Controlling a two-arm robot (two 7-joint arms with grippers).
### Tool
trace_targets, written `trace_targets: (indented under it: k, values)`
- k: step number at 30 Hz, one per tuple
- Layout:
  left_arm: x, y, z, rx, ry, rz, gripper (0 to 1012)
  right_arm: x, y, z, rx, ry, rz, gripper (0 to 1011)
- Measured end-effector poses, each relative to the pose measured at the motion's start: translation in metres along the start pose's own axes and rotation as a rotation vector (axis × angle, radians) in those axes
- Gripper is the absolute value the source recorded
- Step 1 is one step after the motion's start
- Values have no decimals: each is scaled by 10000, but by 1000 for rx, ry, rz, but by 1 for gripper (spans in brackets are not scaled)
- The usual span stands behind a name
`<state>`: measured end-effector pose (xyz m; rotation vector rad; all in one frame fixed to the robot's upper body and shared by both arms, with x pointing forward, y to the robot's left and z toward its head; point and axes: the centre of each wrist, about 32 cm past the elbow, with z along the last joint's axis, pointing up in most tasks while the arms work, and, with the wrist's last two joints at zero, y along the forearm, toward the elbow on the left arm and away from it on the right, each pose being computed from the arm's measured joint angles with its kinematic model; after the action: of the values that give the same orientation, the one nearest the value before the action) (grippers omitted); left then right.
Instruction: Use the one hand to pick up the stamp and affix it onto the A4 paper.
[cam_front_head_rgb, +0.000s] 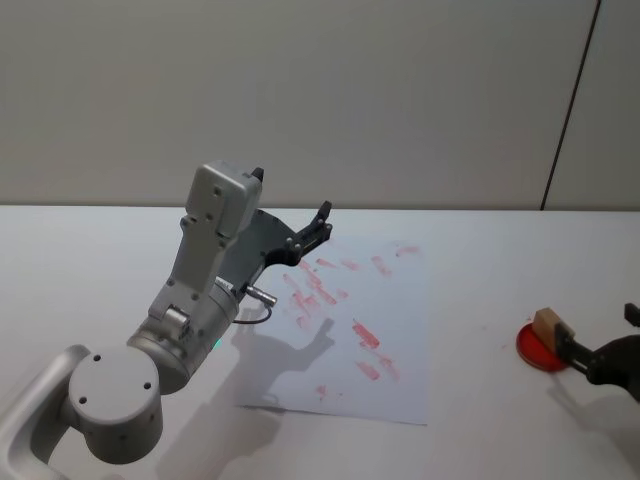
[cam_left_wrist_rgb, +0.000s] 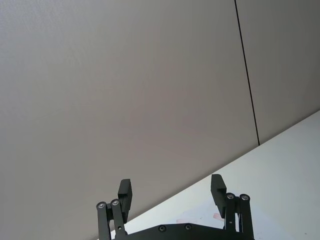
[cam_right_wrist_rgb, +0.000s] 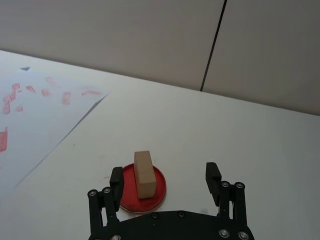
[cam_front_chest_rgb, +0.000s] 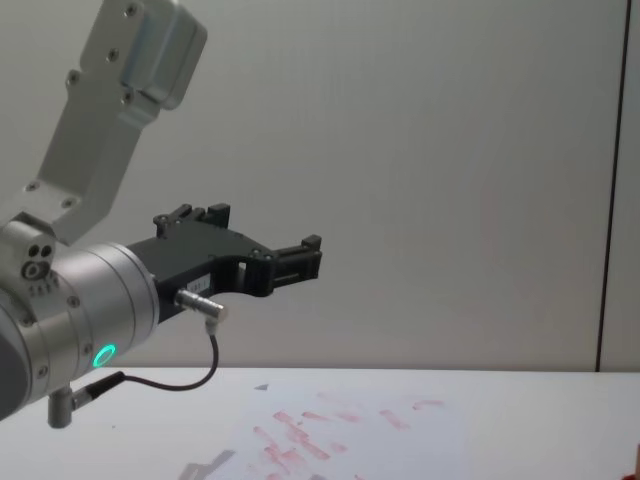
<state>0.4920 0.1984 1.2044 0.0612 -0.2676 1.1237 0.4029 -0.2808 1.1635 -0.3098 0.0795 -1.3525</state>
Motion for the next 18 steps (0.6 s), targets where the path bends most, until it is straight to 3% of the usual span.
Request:
trace_targets:
  k: [18]
  values:
    - [0, 0, 0, 0, 0, 0, 1003, -34, 275, -13, -83, -29, 21, 1001]
